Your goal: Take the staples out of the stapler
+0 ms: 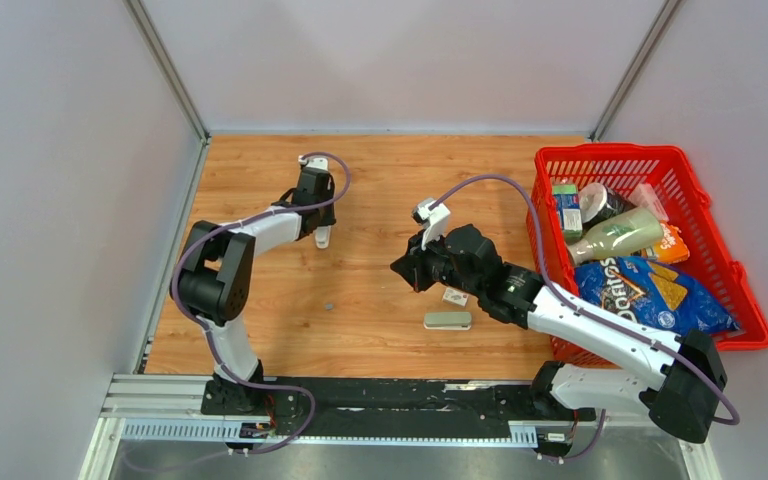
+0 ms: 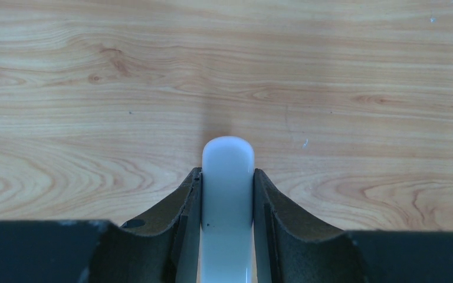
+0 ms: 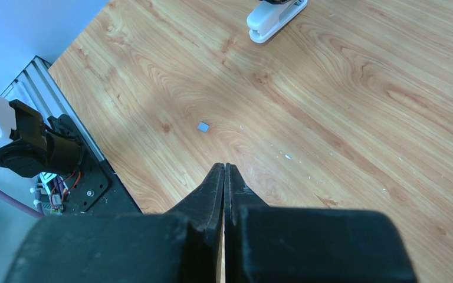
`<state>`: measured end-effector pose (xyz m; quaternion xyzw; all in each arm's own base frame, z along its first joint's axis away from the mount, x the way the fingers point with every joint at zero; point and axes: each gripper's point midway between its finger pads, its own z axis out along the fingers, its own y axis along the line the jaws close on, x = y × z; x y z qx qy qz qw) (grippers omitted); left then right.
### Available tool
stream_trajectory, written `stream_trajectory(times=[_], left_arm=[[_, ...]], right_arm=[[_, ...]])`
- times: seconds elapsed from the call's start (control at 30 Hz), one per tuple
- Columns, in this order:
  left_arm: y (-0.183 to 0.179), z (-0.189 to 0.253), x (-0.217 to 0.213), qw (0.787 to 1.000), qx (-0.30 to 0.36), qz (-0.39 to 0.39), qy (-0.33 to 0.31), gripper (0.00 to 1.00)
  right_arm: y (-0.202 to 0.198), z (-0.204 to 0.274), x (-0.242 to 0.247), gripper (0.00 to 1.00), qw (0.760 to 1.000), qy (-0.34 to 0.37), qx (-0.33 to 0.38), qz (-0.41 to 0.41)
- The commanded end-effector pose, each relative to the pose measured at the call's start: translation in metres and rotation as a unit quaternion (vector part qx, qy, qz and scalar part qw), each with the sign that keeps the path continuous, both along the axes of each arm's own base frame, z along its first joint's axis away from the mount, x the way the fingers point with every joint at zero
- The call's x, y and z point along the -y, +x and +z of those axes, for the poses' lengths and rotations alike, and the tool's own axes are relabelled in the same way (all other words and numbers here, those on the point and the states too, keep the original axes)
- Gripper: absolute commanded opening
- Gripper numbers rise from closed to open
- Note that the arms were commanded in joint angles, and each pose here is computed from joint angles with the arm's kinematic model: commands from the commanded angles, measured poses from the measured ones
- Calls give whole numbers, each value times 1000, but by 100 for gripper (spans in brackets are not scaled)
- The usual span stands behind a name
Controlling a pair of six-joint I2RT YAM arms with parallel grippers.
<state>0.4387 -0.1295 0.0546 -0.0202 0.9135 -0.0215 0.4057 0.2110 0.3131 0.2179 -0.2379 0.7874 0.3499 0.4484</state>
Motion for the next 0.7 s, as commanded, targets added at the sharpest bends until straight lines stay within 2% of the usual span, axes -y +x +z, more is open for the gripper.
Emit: stream_trajectory(times=[0.0, 0.23, 0.5, 0.53, 0.6, 0.63, 0.67], left_arm=[[21, 7, -7, 1000, 23, 1, 11, 0], [51, 25, -14, 999, 45, 6, 14, 0], [76, 18, -21, 999, 30, 13, 10, 1], [77, 17, -21, 999, 28, 14, 11, 2], [77, 14, -21, 1000, 27, 15, 8, 15], [78, 15, -20, 999, 29, 15, 5, 18], [78, 14, -20, 999, 29, 14, 5, 26]], right_arm=[[5, 16, 1, 0, 1000, 9, 19, -8], [6, 10, -1, 0, 1000, 5, 15, -8], [7, 7, -1, 0, 1000, 2, 15, -11], [8, 6, 0, 0, 1000, 0, 15, -12], [8, 5, 0, 1, 1000, 0, 16, -12], [9, 5, 0, 2, 1000, -1, 15, -12], [9, 4, -1, 3, 1000, -2, 15, -12]])
